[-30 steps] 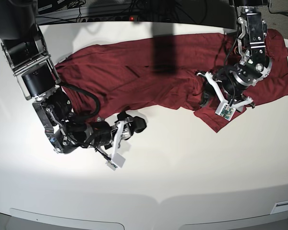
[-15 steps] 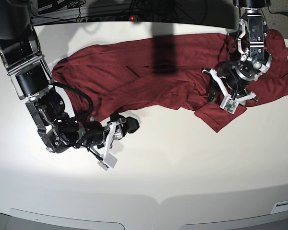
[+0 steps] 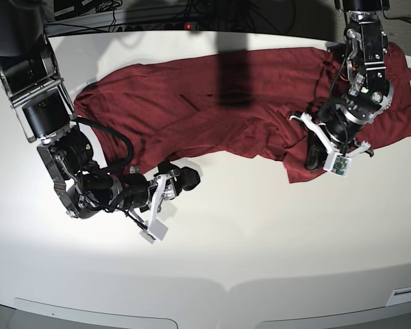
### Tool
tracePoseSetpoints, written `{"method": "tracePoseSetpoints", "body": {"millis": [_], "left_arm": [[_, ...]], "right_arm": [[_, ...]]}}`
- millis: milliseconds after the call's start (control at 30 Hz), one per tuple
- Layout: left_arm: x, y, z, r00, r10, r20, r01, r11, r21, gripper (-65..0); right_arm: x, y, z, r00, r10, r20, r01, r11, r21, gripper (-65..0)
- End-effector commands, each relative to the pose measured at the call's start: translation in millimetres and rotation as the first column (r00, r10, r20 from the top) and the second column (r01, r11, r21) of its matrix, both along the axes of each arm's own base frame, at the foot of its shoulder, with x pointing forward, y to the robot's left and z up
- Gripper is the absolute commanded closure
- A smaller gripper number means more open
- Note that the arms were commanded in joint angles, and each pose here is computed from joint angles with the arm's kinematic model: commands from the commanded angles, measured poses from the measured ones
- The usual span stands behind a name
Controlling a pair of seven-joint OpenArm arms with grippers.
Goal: Fold the T-shirt properly
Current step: 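Lower the left gripper onto the bunched shirt end and grasp it, then pull the shirt end outward with the left gripper to straighten it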
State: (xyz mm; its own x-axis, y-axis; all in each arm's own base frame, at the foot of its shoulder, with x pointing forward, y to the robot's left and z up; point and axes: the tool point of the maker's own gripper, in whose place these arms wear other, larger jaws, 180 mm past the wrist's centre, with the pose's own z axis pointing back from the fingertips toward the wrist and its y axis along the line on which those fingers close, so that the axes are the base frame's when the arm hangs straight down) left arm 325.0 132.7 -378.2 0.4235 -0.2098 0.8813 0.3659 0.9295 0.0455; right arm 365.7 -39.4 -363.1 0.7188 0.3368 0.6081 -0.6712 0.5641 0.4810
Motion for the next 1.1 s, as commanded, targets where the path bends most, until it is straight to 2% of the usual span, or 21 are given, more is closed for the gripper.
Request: {"method": "tracePoseSetpoints", "body": {"millis": [0, 367, 533, 633, 867, 1067], "left_arm": [[10, 0, 18, 0.998, 0.003, 0.062, -0.003, 1.000, -0.010, 0.0], [8, 6, 16, 0.999, 0.018, 0.040, -0.018, 1.000, 0.005, 0.0], [9, 30, 20, 0.995, 0.085, 0.053, -0.085, 0.996, -0.010, 0.0], [10, 47, 26, 0.987, 0.144, 0.065, -0.141, 0.989, -0.052, 0.0], [1, 107, 41, 0.940, 0.330, 0.088, -0.315, 0.937, -0.151, 0.0], [-25, 146, 35, 0.888, 0.459, -0.033, -0.447, 0.844, -0.297, 0.0]], "right_arm": [[15, 3, 23, 0.998, -0.004, 0.057, 0.002, 0.999, 0.040, -35.5], [14, 3, 22, 0.999, -0.001, 0.053, -0.001, 0.999, 0.036, -35.5], [12, 3, 20, 0.999, -0.001, 0.046, -0.001, 0.999, 0.038, -35.5], [9, 3, 17, 0.999, -0.001, 0.037, -0.001, 0.999, 0.038, -35.5], [0, 3, 7, 1.000, -0.001, 0.012, 0.001, 0.999, 0.037, -35.5], [0, 3, 7, 1.000, -0.005, 0.013, 0.005, 0.999, 0.043, -35.5]]}}
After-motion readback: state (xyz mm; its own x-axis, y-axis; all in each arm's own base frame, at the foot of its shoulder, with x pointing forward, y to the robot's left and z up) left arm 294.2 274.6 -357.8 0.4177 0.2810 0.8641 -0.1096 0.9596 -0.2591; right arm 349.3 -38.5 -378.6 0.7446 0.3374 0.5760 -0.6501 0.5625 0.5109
